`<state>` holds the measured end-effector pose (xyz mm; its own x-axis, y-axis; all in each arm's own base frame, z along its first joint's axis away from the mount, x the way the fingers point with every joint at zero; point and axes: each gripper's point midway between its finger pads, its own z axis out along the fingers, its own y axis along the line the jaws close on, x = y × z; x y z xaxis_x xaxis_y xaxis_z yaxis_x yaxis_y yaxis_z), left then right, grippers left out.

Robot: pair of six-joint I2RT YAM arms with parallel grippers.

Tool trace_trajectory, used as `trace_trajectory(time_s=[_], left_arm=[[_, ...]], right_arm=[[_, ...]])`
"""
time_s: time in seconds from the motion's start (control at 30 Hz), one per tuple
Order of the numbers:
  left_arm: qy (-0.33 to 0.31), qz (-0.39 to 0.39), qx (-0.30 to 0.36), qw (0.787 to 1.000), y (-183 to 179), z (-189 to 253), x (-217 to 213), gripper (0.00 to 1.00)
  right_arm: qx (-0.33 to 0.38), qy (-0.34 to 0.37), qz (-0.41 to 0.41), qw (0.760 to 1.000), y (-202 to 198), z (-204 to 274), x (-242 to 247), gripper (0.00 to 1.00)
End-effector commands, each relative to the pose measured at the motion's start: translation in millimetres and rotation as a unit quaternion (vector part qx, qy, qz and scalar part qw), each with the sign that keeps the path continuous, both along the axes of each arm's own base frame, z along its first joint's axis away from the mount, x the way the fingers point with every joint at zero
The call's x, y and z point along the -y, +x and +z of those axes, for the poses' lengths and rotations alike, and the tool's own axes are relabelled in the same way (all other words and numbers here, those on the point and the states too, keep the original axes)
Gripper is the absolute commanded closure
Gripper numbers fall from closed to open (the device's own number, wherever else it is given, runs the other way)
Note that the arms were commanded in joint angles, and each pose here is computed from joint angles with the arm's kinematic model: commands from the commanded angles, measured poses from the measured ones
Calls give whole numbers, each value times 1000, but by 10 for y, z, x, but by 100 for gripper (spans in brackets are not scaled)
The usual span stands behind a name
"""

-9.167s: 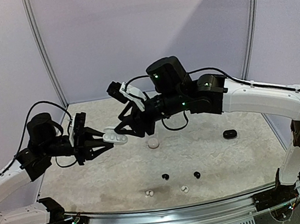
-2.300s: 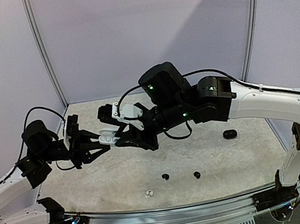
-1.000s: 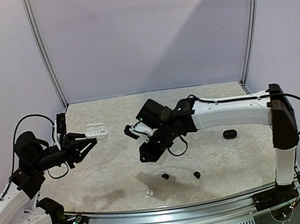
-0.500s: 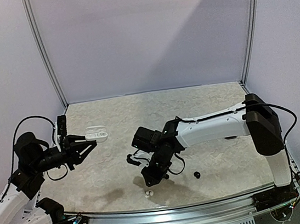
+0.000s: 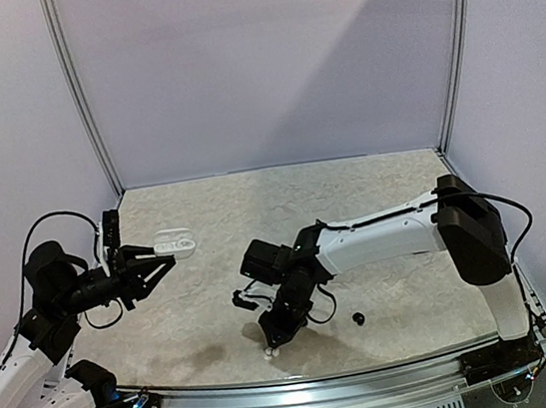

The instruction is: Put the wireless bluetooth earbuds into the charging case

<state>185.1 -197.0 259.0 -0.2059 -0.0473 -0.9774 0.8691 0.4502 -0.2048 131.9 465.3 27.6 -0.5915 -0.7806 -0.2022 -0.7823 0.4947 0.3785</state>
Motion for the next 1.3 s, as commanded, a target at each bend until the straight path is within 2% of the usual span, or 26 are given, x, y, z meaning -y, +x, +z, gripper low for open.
trace_trajectory(time_s=[0.0, 0.37, 0.87, 1.13, 1.27], left_arm=[[-1, 5, 1, 1000, 19, -37, -22, 100], [0, 4, -2, 1000, 21, -57, -18, 100], [3, 2, -2, 1000, 9, -69, -18, 100], [4, -3, 3, 1000, -6, -66, -11, 100], [4, -4, 4, 1000, -12, -63, -11, 100]], right_arm=[[-15, -16, 19, 1000, -131, -150, 40, 79], [-27, -18, 31, 999, -262, -171, 37, 76], [-33, 2, 35, 999, -310, -97, -41, 99], [-25, 36, 43, 998, -301, 144, -130, 100], [1, 39, 38, 999, -217, 260, -138, 100]])
